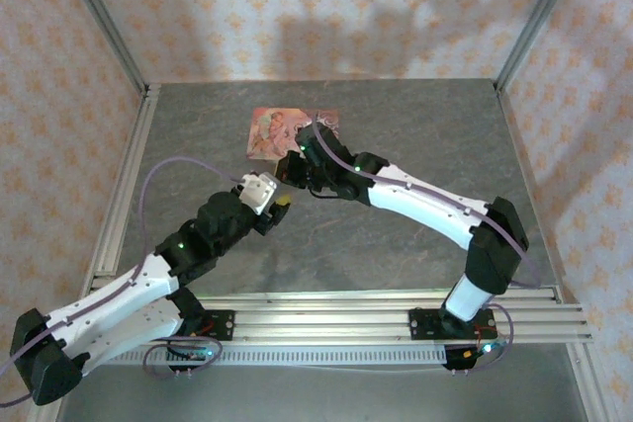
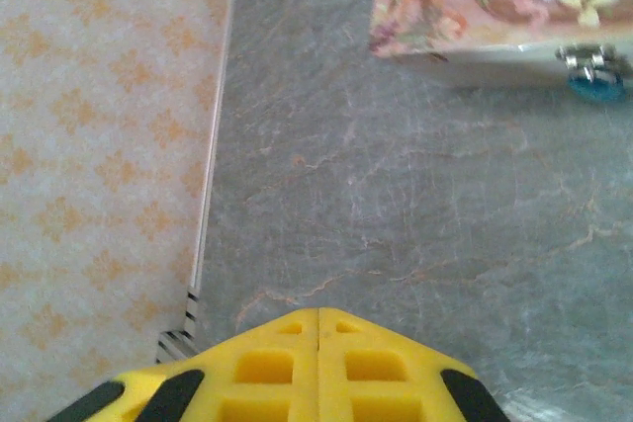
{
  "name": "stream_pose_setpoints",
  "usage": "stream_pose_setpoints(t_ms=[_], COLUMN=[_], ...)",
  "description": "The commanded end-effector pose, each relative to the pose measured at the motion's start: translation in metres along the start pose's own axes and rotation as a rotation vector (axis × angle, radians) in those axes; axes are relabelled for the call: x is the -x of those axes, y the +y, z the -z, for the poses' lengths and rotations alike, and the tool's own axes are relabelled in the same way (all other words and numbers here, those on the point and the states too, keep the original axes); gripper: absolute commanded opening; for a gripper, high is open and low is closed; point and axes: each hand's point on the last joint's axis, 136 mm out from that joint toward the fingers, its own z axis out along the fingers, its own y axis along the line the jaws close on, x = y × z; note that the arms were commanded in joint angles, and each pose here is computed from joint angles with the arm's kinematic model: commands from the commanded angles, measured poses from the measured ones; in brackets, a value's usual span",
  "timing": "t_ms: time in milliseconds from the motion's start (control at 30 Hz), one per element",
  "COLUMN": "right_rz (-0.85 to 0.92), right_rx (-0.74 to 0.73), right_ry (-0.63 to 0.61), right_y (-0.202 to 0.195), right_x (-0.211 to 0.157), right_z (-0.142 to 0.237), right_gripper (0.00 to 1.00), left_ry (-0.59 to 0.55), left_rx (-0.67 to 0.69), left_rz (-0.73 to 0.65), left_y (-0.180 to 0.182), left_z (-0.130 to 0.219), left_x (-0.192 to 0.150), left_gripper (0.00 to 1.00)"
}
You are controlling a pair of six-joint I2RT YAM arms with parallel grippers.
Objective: Unlock a padlock with a key
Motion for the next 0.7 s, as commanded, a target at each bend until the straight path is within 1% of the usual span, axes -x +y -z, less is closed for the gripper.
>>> stream_pose_setpoints(t_ms=[0, 67, 200, 233, 300, 367, 500, 667], right_rz=[0.225, 0.278, 0.414, 0.449, 0.529, 0.582, 0.597, 0.555], right_rx=[0.062, 0.103, 0.246, 0.273, 0.355, 0.430, 0.530, 0.591], right_ry=[-0.049, -0.031, 0.011, 0.017, 0.042, 0.062, 0.066, 0.040], right_y=[0.020, 0.019, 0.029, 0.033, 0.045, 0.056, 0.069, 0.075], right_x=[0.023, 0.028, 0.031, 0.031, 0.025, 0.019, 0.016, 0.020], right_z=[0.033, 0.039, 0.054, 0.058, 0.069, 0.079, 0.093, 0.098], right_gripper=[0.00, 0.00, 0.00, 0.00, 0.00, 0.00, 0.00, 0.00], left_ry=[-0.002, -0.005, -0.017, -0.026, -0.049, -0.076, -0.136, -0.135], left_rx=[-0.072, -0.148, -0.361, -0.407, -0.488, -0.540, -0.657, -0.748], left_rz=[0.152, 0.238, 0.410, 0.432, 0.474, 0.522, 0.600, 0.598], left_y=[-0.004, -0.007, -0.015, -0.017, -0.020, -0.018, -0.016, -0.023], left_z=[0.016, 0.022, 0.031, 0.033, 0.035, 0.034, 0.031, 0.031], left_x=[0.015, 0.022, 0.041, 0.046, 0.056, 0.066, 0.086, 0.097], left_gripper=[0.67, 0.69, 0.71, 0.72, 0.71, 0.69, 0.66, 0.62])
